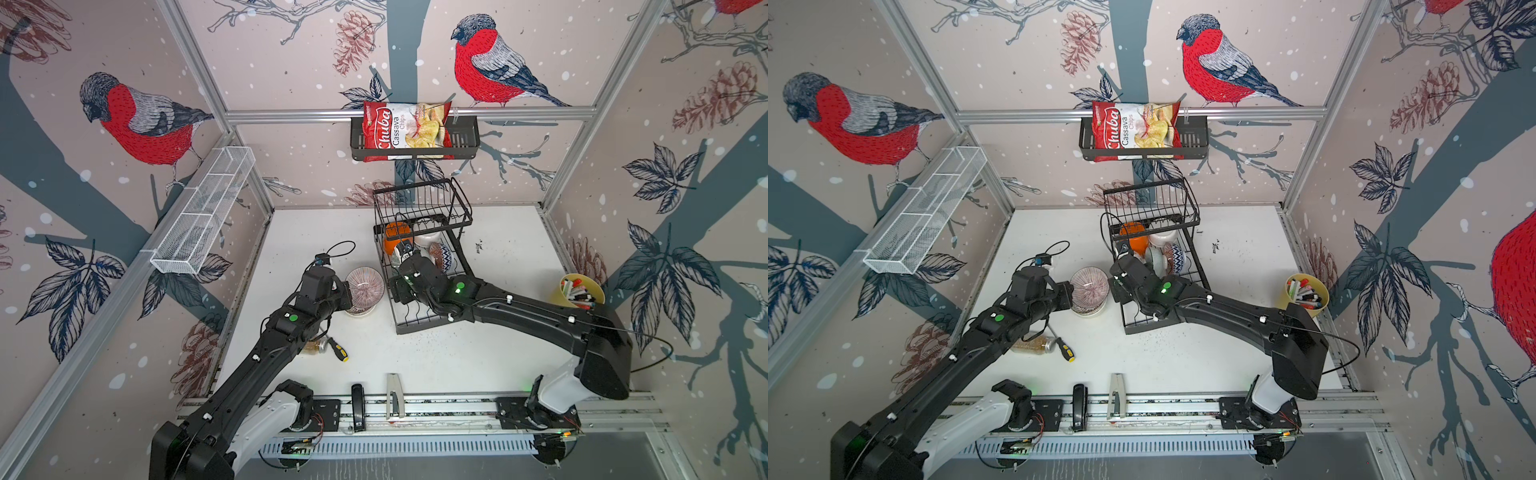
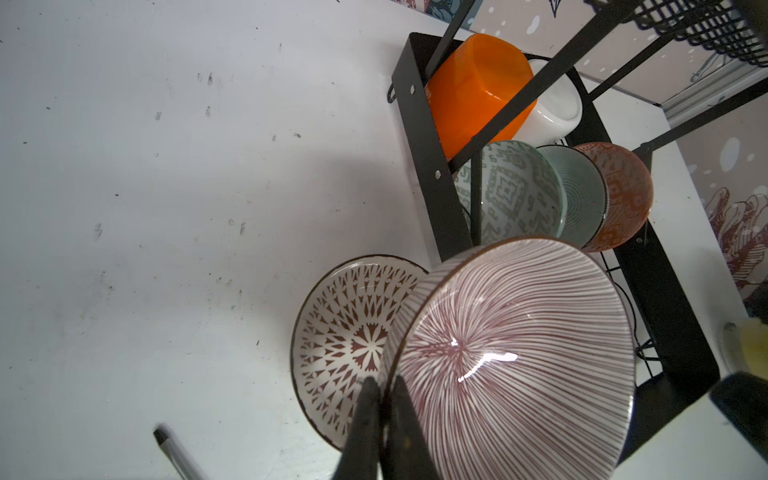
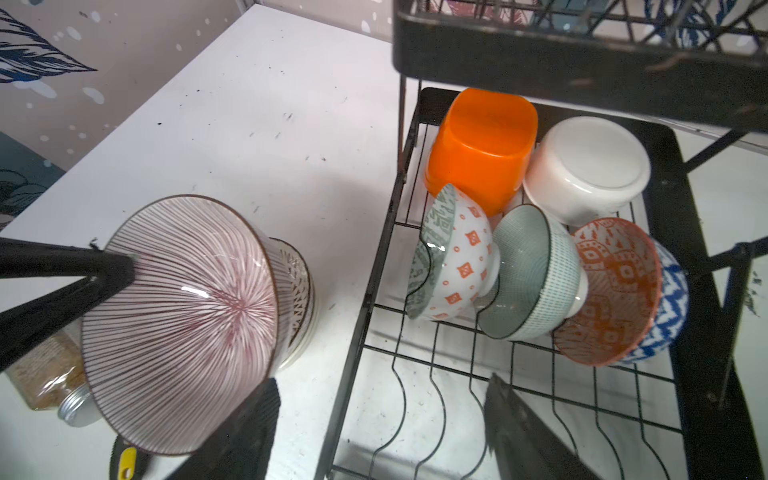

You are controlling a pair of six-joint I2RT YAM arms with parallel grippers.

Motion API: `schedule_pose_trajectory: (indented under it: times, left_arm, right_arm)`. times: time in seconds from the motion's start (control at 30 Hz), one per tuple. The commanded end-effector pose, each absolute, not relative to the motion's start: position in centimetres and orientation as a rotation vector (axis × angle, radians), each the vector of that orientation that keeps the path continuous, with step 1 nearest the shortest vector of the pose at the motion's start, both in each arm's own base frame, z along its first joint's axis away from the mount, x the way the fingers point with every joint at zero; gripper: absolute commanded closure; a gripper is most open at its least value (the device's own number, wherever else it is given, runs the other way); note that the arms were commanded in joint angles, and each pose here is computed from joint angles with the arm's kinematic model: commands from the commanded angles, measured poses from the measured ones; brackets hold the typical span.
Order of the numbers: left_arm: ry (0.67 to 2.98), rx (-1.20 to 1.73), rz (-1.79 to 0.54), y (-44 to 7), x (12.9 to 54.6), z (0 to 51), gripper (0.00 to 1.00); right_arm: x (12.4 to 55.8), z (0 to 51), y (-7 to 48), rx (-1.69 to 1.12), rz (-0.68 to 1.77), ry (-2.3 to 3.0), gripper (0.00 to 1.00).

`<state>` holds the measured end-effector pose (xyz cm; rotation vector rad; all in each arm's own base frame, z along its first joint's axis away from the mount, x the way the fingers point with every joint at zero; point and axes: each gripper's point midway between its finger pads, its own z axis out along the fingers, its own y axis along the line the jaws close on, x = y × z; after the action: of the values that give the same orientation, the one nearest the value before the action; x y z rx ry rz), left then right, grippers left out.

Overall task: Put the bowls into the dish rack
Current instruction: 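Lift the purple-striped bowl with the left gripper while the right gripper reaches toward it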

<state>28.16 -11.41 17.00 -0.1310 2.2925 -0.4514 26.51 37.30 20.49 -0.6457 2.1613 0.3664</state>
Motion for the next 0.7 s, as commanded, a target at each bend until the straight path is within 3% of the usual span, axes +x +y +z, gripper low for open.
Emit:
schedule_pose_trajectory:
  times: [0.0, 0.37, 0.67]
  left_arm:
    - [2.215, -0.101, -0.536, -12.8, 29.0, 18.7, 1.0]
    - [2.227, -0.057, -0.556, -14.9, 29.0, 18.4, 1.0]
    - [2.234, -0.03, -0.584, -16.7, 29.2, 18.3, 1.0]
  right_arm:
    - [25.9, 21.2, 38.9, -0.668, 0.467, 2.148, 0.26]
    - [25.8, 20.2, 39.7, -0.688, 0.456, 2.17, 0.36]
    - [27.1, 18.0, 37.8, -0.625, 0.276, 2.21, 0.48]
